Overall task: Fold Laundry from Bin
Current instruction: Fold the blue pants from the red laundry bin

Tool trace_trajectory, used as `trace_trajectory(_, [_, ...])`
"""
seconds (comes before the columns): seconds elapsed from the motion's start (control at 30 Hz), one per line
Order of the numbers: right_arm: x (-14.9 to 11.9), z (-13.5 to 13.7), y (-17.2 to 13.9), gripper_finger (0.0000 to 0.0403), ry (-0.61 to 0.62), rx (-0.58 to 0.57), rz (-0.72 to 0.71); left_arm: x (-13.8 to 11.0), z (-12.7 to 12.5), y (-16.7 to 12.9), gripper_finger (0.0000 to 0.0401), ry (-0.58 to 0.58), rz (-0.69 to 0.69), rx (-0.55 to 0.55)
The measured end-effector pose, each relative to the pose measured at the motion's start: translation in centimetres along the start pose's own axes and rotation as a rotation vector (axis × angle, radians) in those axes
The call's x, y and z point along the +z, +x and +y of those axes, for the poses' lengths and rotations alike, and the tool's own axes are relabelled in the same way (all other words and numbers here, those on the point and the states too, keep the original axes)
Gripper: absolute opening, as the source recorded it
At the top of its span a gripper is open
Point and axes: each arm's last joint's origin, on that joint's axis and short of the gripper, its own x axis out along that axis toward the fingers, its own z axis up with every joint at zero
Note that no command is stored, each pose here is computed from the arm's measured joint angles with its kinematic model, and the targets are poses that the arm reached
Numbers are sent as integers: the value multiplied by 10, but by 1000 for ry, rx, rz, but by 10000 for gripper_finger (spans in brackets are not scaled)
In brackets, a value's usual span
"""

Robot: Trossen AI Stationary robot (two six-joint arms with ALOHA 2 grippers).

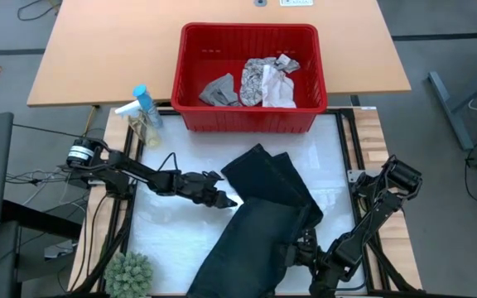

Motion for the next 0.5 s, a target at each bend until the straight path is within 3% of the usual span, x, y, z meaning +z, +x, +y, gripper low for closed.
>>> trace_trajectory(0.5, [-2,2,0,28,-12,-1,31,-10,-7,52,256,-26,80,-182])
